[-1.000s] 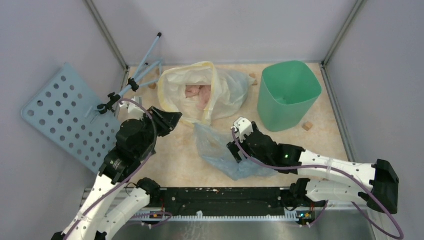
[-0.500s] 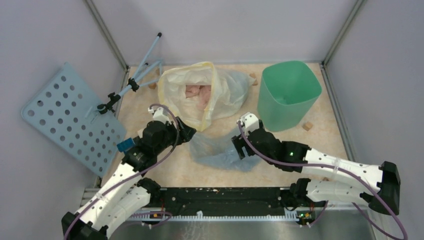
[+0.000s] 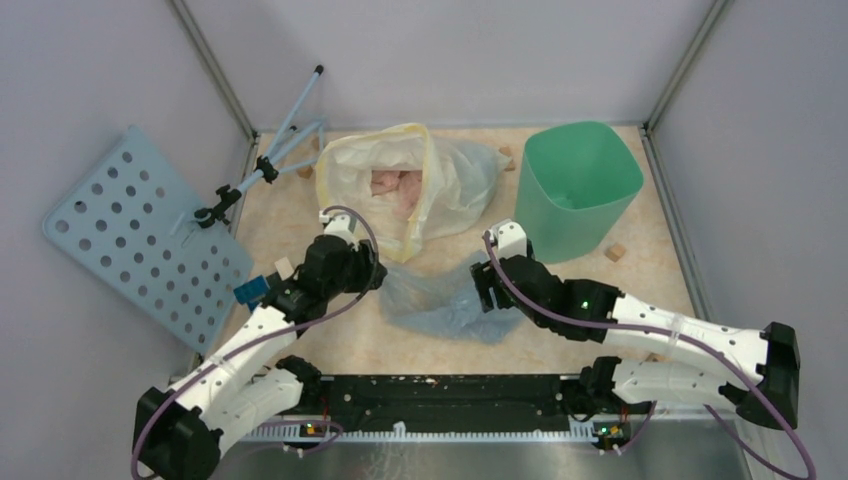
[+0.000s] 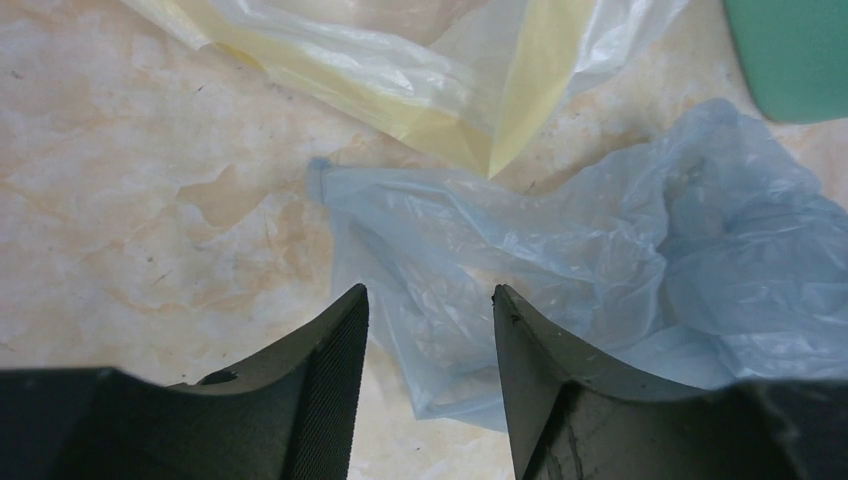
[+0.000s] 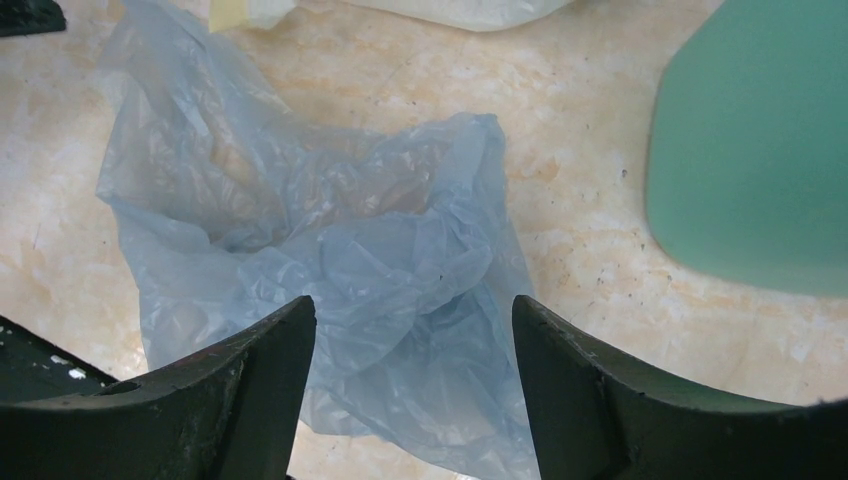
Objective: Put the trash bags into the trash bin
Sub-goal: Unfold the trash bag at the center of the board.
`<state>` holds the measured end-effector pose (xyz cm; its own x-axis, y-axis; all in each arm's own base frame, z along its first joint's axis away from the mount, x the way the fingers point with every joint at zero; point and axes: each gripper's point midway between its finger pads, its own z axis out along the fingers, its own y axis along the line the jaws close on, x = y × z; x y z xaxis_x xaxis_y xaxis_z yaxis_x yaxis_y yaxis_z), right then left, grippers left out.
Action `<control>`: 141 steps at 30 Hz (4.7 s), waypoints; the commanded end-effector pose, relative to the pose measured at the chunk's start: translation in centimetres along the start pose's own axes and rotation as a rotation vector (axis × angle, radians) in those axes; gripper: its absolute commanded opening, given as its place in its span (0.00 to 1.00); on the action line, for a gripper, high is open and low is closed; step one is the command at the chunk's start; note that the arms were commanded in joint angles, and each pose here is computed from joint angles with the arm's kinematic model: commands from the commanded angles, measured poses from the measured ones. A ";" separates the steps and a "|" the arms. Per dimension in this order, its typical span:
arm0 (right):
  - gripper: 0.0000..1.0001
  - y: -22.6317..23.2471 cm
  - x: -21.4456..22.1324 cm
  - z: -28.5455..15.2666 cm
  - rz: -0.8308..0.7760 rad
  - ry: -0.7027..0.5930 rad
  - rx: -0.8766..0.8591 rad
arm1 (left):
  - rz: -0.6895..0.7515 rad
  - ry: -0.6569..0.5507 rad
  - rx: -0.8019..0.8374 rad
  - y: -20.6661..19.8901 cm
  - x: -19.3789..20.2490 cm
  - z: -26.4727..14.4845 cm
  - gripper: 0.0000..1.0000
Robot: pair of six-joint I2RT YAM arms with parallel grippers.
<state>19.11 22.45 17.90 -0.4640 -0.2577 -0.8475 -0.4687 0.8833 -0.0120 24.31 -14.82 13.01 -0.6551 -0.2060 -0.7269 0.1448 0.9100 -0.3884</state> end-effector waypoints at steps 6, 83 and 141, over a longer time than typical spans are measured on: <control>0.72 0.4 -2.1 0.1 0.032 -0.043 0.020 | 0.022 0.049 -0.024 0.9 1.8 3.2 0.84; 0.62 -0.1 -2.6 -2.0 0.145 -0.231 -0.295 | -0.023 -0.461 0.268 -5.0 -9.9 -9.1 0.00; 0.61 -14.6 0.6 -3.0 0.499 -0.225 0.563 | -0.111 -0.508 -0.392 5.4 -12.5 -9.2 0.00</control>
<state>23.50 10.70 17.37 -0.3735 0.2419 -0.8956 0.1418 0.9689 0.2026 26.16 -5.39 23.22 -0.2673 -0.3615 -0.8933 -0.1969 0.9279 -0.3165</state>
